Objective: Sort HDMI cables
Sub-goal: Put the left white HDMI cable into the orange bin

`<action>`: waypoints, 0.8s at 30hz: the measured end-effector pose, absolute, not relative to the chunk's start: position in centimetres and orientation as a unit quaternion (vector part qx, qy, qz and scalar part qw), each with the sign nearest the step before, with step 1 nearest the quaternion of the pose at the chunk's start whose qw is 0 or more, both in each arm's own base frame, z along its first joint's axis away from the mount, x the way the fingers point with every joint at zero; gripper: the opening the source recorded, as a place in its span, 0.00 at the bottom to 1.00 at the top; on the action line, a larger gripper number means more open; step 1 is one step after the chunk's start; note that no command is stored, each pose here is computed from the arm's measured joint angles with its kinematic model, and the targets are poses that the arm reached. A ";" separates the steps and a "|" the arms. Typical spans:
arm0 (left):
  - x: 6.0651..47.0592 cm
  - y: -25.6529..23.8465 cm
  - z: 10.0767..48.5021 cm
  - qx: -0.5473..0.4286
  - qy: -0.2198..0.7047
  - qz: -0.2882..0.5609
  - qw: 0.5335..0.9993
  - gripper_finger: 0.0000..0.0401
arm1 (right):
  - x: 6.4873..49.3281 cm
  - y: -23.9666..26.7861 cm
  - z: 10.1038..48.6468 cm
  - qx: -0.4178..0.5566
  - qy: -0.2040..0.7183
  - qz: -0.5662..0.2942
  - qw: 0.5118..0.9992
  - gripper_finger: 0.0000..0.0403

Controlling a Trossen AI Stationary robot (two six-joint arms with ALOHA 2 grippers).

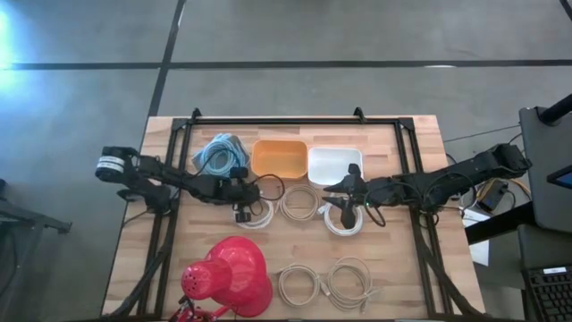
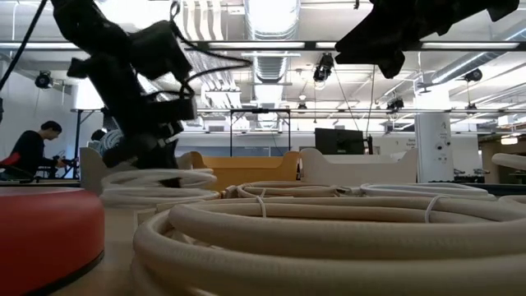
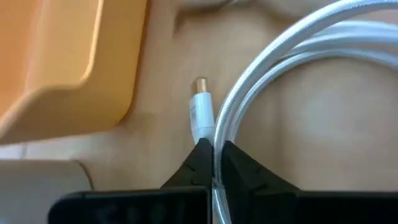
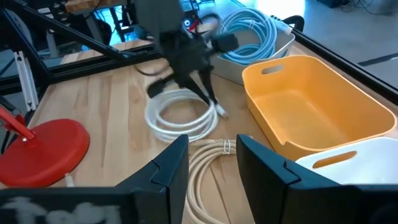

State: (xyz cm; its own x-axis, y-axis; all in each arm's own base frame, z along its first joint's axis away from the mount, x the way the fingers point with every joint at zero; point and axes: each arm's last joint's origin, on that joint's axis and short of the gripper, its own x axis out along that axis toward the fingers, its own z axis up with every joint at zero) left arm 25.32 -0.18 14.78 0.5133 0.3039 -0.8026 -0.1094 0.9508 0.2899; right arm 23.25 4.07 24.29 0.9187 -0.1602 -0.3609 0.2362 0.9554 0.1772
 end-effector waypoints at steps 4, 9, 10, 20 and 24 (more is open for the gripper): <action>26.1 -1.5 18.4 0.146 0.416 0.128 0.888 0.03 | 23.2 4.1 24.3 0.110 0.175 -0.099 0.974 0.32; 26.2 -2.5 21.5 0.231 0.381 0.186 0.876 0.02 | 23.2 4.1 24.3 0.109 0.175 -0.099 0.973 0.32; 26.3 -2.5 22.2 0.246 0.369 0.205 0.872 0.03 | 23.3 4.1 24.3 0.109 0.175 -0.099 0.973 0.32; 28.5 0.2 23.6 0.309 0.299 0.310 0.848 0.04 | 23.3 4.1 24.3 0.098 0.174 -0.097 0.975 0.32; 29.8 2.1 23.4 0.298 0.267 0.354 0.845 0.04 | 23.3 4.1 24.4 0.088 0.173 -0.095 0.976 0.32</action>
State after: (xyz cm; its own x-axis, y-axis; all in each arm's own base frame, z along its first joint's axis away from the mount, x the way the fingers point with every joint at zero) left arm 29.80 2.10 23.40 0.6073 0.7574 -0.2399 -0.4392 0.5717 0.6930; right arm 23.28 4.11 24.36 0.9219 -0.1550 -0.3551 0.2157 0.9666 0.1381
